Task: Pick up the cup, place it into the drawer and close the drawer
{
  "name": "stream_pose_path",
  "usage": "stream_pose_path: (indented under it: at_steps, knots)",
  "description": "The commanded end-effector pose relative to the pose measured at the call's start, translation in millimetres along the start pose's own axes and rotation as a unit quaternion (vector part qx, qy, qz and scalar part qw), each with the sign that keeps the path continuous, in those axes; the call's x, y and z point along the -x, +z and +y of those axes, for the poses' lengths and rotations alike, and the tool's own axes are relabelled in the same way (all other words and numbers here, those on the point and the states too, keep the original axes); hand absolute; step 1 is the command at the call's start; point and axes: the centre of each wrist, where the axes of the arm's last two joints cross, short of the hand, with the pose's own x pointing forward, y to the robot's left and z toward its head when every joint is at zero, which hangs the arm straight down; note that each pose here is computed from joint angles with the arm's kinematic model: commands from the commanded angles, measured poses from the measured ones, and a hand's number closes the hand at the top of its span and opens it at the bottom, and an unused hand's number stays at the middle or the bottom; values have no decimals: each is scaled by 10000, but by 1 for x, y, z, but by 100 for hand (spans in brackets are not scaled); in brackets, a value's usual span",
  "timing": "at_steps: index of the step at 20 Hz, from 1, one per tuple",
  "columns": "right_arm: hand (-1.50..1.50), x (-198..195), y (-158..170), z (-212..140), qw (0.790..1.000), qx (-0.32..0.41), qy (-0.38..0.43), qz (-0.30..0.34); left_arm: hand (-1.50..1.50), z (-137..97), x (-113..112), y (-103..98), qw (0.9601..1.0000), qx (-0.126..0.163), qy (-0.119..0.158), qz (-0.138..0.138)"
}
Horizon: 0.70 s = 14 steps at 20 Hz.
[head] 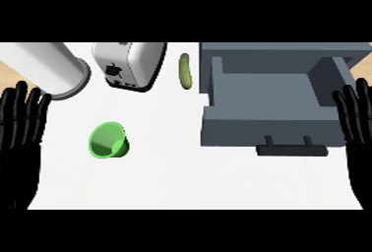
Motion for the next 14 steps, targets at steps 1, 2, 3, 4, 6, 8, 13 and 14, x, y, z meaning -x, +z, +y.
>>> stream_pose_path:
  at_steps: [1, 2, 3, 4, 6, 8, 13, 14]
  knots:
    - [-150, 21, -15, 7, 10000, -4, -48, -32, -150, -5, 6, 0, 10000, 41, -24, -75]
    - [-150, -8, -13, 2, 9998, -87, -121, -108, -150, 20, 25, -1, 9998, 184, 13, -74]
    - [-150, 11, -22, 12, 9998, -33, -158, -105, -150, 14, 7, 0, 9998, 164, 30, -145]
    - [-150, 2, -4, 7, 9996, 10, -240, -141, -150, 8, -1, -3, 9993, 282, 28, -231]
    - [-150, -10, -2, 2, 9993, -37, -303, -215, -150, 14, 4, -7, 9987, 411, 135, -263]
    - [-150, 13, -16, 18, 9960, -684, -279, 495, -150, 9, 21, 0, 9891, -411, 1171, 792]
    - [-150, 3, -20, 7, 9949, -731, -393, 576, -150, 4, 56, -9, 9877, -454, 1217, 872]
    - [-150, 16, -23, 22, 9941, -833, -407, 560, -150, 8, 56, -7, 9879, -471, 1180, 895]
